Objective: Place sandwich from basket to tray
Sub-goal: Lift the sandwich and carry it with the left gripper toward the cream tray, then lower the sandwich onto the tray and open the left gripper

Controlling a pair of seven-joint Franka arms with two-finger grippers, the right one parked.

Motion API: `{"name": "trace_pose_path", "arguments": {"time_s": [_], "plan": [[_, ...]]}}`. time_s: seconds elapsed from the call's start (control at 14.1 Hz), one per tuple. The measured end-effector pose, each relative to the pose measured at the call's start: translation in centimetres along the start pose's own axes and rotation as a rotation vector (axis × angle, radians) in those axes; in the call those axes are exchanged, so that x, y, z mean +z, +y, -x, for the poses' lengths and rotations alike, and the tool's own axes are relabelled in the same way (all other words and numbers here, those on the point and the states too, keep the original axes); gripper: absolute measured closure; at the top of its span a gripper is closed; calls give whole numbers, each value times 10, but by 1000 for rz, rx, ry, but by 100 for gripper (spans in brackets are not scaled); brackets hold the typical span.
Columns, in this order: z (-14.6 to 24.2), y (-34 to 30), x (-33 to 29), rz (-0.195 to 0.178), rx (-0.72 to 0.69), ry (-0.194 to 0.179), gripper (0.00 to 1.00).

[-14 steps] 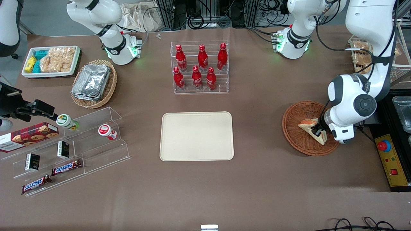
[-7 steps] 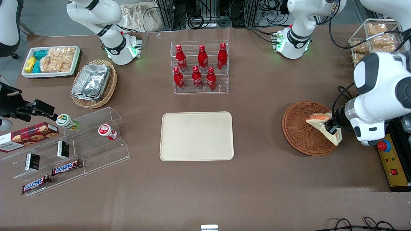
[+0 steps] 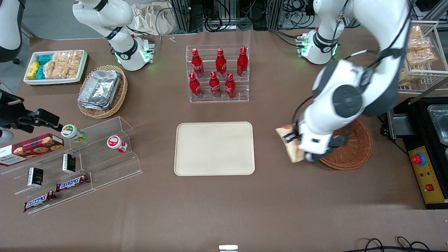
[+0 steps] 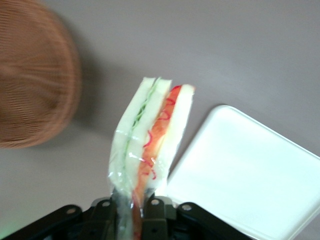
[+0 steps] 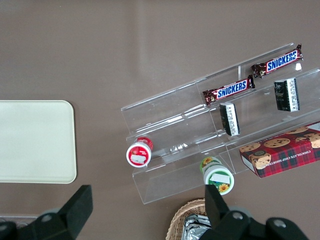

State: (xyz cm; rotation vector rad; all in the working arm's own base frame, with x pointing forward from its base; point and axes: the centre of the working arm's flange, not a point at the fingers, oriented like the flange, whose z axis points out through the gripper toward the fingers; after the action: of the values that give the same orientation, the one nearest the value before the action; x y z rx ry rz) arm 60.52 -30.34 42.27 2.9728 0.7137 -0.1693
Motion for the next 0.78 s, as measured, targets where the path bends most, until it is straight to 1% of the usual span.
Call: {"name": "trace_pose_path", "arguments": {"time_s": [0.07,0.14,0.21,0.35,0.49,0.57,0.71,0.78], "plan": [[11,21,26,20,35,-4,81],[24,40,53,29,71,-13,81],[37,56,80,28,106,-20,81],[65,79,131,0,181,-21,81],[89,94,172,-18,234,-29,81],[94,97,188,-31,250,-31,82],[93,94,212,-73,282,-14,84],[91,94,215,-81,293,-5,84]]}}
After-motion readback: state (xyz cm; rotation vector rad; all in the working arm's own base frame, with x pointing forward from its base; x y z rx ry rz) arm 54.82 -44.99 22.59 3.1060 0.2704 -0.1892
